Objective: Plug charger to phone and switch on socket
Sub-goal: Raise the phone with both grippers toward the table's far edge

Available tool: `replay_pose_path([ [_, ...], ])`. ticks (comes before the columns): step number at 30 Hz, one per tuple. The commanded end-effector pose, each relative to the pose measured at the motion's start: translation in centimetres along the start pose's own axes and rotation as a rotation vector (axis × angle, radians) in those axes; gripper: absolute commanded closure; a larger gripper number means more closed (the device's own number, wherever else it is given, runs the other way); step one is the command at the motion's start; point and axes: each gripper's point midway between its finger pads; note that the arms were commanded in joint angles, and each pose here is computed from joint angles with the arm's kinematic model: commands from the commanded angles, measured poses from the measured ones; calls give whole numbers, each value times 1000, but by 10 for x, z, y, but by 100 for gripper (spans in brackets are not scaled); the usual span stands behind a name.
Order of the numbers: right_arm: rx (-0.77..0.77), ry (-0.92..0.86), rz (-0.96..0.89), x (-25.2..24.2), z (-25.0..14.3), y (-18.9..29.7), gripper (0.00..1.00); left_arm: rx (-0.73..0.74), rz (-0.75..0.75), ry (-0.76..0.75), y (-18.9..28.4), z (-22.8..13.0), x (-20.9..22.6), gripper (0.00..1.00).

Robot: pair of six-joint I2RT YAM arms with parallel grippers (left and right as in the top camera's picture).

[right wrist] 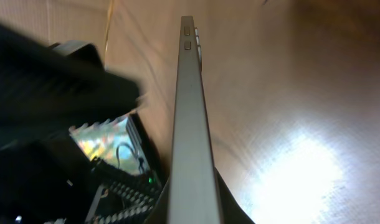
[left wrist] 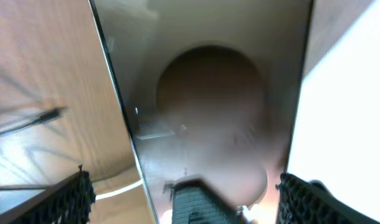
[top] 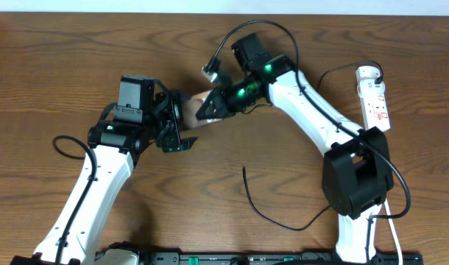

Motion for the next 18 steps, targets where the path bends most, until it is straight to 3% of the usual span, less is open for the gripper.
replay_pose_path([
  [1, -67, -70, 42, 2, 19, 19, 99, 81, -52, -169, 5, -20, -16, 9],
  [9, -250, -312, 101, -6, 71, 53, 99, 107, -268, -620, 14, -43, -60, 8],
  [18, -451, -591, 238, -1, 127, 95, 98, 89, -412, -812, 26, -55, -88, 8],
])
Point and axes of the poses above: each gripper's point midway between its finger pads, its own y axis back along the fingers, its own x axis along the line the jaws close on, z = x × y
